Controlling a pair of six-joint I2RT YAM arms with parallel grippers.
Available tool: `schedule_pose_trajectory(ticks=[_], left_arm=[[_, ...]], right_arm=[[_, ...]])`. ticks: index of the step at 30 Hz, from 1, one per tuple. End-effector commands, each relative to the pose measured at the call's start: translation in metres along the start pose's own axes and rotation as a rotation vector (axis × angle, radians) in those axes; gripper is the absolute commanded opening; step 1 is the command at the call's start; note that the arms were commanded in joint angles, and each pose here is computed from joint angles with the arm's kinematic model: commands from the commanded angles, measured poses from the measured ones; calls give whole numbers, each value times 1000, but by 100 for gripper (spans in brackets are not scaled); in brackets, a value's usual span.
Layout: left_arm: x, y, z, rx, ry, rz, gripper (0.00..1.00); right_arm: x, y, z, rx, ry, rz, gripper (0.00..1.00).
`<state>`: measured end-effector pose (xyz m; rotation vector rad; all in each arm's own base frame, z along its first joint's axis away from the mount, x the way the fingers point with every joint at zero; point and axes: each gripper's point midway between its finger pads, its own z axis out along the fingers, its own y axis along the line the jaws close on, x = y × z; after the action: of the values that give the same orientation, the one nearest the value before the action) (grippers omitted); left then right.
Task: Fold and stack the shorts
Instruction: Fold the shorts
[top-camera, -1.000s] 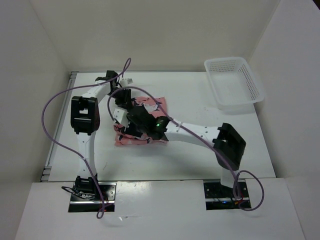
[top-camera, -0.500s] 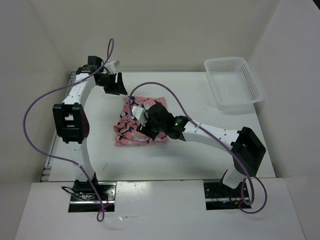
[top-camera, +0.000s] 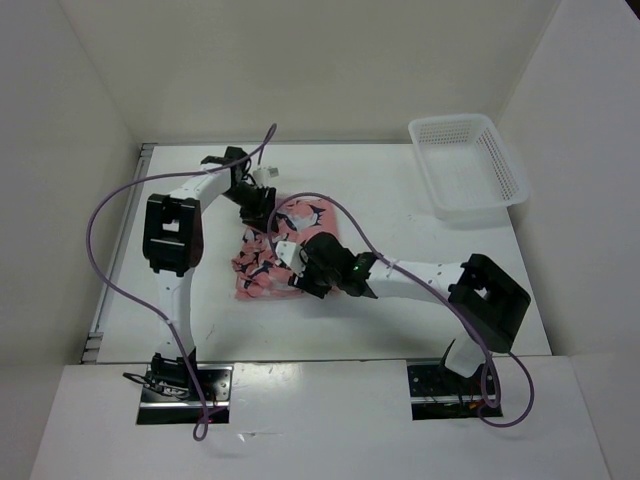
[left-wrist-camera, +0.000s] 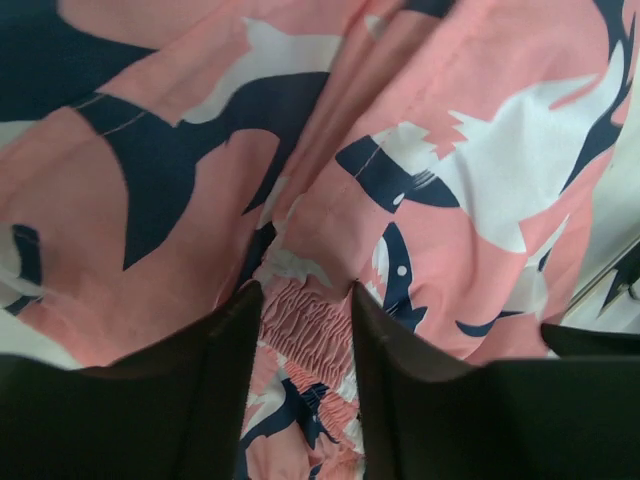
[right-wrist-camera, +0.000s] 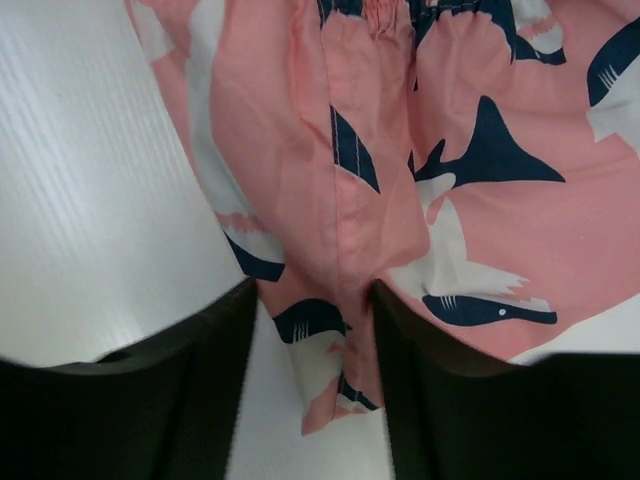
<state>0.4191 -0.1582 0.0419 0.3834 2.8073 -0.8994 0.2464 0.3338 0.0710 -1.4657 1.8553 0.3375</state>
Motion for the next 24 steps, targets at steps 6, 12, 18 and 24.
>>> schedule_pose_trajectory(ticks=[6, 12, 18, 24], left_arm=[[0, 0, -8, -22, -7, 8, 12], [-8, -12, -27, -24, -36, 28, 0], [-30, -35, -64, -8, -116, 71, 0], [-32, -25, -94, -62, -163, 51, 0]], right_arm=[[5, -13, 12, 83, -49, -63, 16], [1, -16, -1, 85, -50, -104, 0], [-1, -14, -9, 67, -51, -140, 0], [-3, -16, -9, 71, -58, -172, 0]])
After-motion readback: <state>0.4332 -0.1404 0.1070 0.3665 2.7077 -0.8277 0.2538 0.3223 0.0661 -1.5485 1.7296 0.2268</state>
